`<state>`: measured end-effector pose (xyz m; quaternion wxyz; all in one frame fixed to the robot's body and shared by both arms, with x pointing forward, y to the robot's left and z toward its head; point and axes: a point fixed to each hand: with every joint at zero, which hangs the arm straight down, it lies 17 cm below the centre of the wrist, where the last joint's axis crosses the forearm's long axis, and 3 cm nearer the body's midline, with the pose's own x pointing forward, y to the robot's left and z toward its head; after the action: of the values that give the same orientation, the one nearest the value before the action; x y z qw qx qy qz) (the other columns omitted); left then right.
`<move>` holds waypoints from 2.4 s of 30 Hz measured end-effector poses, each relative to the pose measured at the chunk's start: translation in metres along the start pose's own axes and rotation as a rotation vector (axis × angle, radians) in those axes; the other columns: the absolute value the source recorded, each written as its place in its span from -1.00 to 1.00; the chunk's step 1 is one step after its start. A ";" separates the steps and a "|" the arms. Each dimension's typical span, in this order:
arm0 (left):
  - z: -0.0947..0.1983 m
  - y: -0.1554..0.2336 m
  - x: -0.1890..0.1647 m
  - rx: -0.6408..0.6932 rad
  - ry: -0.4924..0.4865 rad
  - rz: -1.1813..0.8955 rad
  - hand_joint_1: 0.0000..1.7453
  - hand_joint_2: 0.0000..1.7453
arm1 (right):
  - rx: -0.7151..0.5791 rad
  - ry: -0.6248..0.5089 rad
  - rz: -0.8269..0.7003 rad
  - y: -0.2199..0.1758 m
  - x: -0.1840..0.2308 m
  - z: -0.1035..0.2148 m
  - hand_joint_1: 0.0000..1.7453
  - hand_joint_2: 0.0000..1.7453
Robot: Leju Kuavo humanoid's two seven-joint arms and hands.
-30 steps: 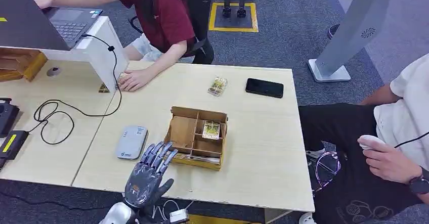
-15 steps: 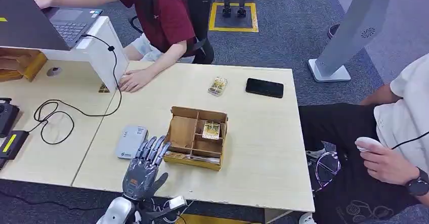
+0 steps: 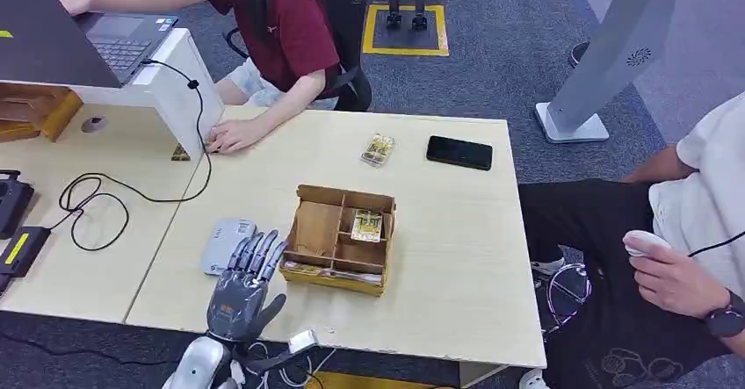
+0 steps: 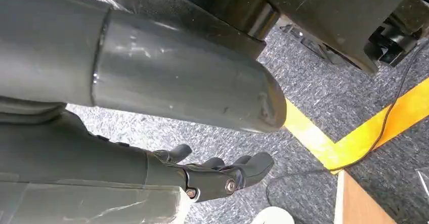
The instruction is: Pass the card to the sensor for recognition and then transmit it.
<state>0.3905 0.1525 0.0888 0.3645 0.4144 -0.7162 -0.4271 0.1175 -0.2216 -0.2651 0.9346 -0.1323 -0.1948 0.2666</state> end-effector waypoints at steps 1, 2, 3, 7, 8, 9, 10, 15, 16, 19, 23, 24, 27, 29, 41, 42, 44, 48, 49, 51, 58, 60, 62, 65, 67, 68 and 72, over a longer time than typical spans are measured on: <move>0.000 0.001 0.001 0.003 -0.005 0.005 -1.00 1.00 | 0.000 0.000 0.000 0.000 0.000 0.000 -1.00 -1.00; -0.001 0.001 0.003 0.007 -0.016 0.015 -1.00 1.00 | 0.000 0.000 0.000 0.000 0.000 0.000 -1.00 -1.00; -0.001 0.002 0.006 0.011 -0.024 0.022 -1.00 1.00 | 0.000 0.000 0.000 0.000 0.000 0.000 -1.00 -1.00; -0.005 0.006 0.012 0.029 -0.027 0.039 -1.00 1.00 | -0.001 0.000 0.000 0.000 0.000 0.000 -1.00 -1.00; -0.005 0.006 0.012 0.030 -0.027 0.040 -1.00 1.00 | 0.000 0.000 0.000 0.000 0.000 0.000 -1.00 -1.00; -0.006 0.007 0.012 0.032 -0.025 0.042 -1.00 1.00 | 0.000 0.000 0.000 0.000 0.000 0.000 -1.00 -1.00; -0.006 0.007 0.012 0.033 -0.024 0.043 -1.00 1.00 | -0.001 0.000 0.000 0.000 0.000 0.000 -1.00 -1.00; -0.008 0.009 0.012 0.042 -0.011 0.057 -1.00 1.00 | -0.001 0.000 0.000 0.000 0.000 0.000 -1.00 -1.00; -0.009 0.009 0.012 0.043 -0.012 0.058 -1.00 1.00 | -0.001 0.000 0.000 0.000 0.000 0.000 -1.00 -1.00; -0.010 0.010 0.018 0.048 -0.026 0.067 -1.00 1.00 | -0.001 0.002 0.000 0.000 0.000 0.000 -1.00 -1.00; -0.012 0.010 0.022 0.053 -0.026 0.074 -1.00 1.00 | -0.001 0.001 0.000 0.000 0.000 0.000 -1.00 -1.00; -0.013 0.011 0.022 0.053 -0.025 0.074 -1.00 1.00 | -0.001 0.001 0.000 0.000 0.000 0.000 -1.00 -1.00; -0.014 0.011 0.022 0.056 -0.026 0.075 -1.00 1.00 | -0.001 0.001 0.000 0.000 0.000 0.000 -1.00 -1.00; -0.015 0.012 0.023 0.058 -0.024 0.076 -1.00 1.00 | -0.001 0.001 0.000 0.000 0.000 0.000 -1.00 -1.00; -0.016 0.012 0.024 0.059 -0.028 0.076 -1.00 1.00 | -0.001 -0.001 0.000 0.000 0.001 0.000 -1.00 -1.00; -0.016 0.011 0.025 0.058 -0.029 0.077 -1.00 1.00 | -0.001 -0.001 0.000 0.000 0.001 0.000 -1.00 -1.00; -0.016 0.010 0.026 0.056 -0.027 0.080 -1.00 1.00 | -0.001 -0.001 0.000 0.000 0.001 0.000 -1.00 -1.00; -0.015 0.008 0.025 0.051 -0.021 0.083 -1.00 1.00 | -0.001 -0.001 0.000 0.000 0.001 0.000 -1.00 -1.00; -0.015 0.008 0.025 0.051 -0.020 0.083 -1.00 1.00 | -0.001 -0.002 0.000 0.000 0.001 0.000 -1.00 -1.00; -0.015 0.008 0.025 0.051 -0.020 0.083 -1.00 1.00 | -0.001 -0.001 0.000 0.000 0.001 0.000 -1.00 -1.00; -0.015 0.007 0.024 0.047 -0.013 0.083 -1.00 1.00 | -0.001 -0.002 0.000 0.000 0.001 0.000 -1.00 -1.00; -0.015 0.007 0.023 0.047 -0.010 0.085 -1.00 1.00 | -0.001 -0.002 0.000 0.000 0.001 0.000 -1.00 -1.00; -0.015 0.007 0.022 0.049 -0.004 0.093 -1.00 1.00 | -0.001 -0.002 0.000 0.000 0.001 0.000 -1.00 -1.00; -0.016 0.008 0.023 0.053 -0.005 0.100 -1.00 1.00 | -0.001 -0.002 0.000 0.000 0.001 0.000 -1.00 -1.00; -0.018 0.008 0.023 0.055 -0.005 0.102 -1.00 1.00 | -0.001 -0.002 0.000 0.000 0.001 0.000 -1.00 -1.00; -0.018 0.008 0.023 0.056 -0.005 0.103 -1.00 1.00 | -0.001 -0.002 0.000 0.000 0.001 0.000 -1.00 -1.00; -0.019 0.007 0.024 0.055 -0.004 0.107 -1.00 1.00 | -0.003 -0.002 0.000 -0.001 0.001 0.000 -1.00 -1.00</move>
<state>0.3958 0.1271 0.1065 0.3741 0.3846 -0.7494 -0.3880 0.1185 -0.2219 -0.2649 0.9343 -0.1334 -0.1959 0.2665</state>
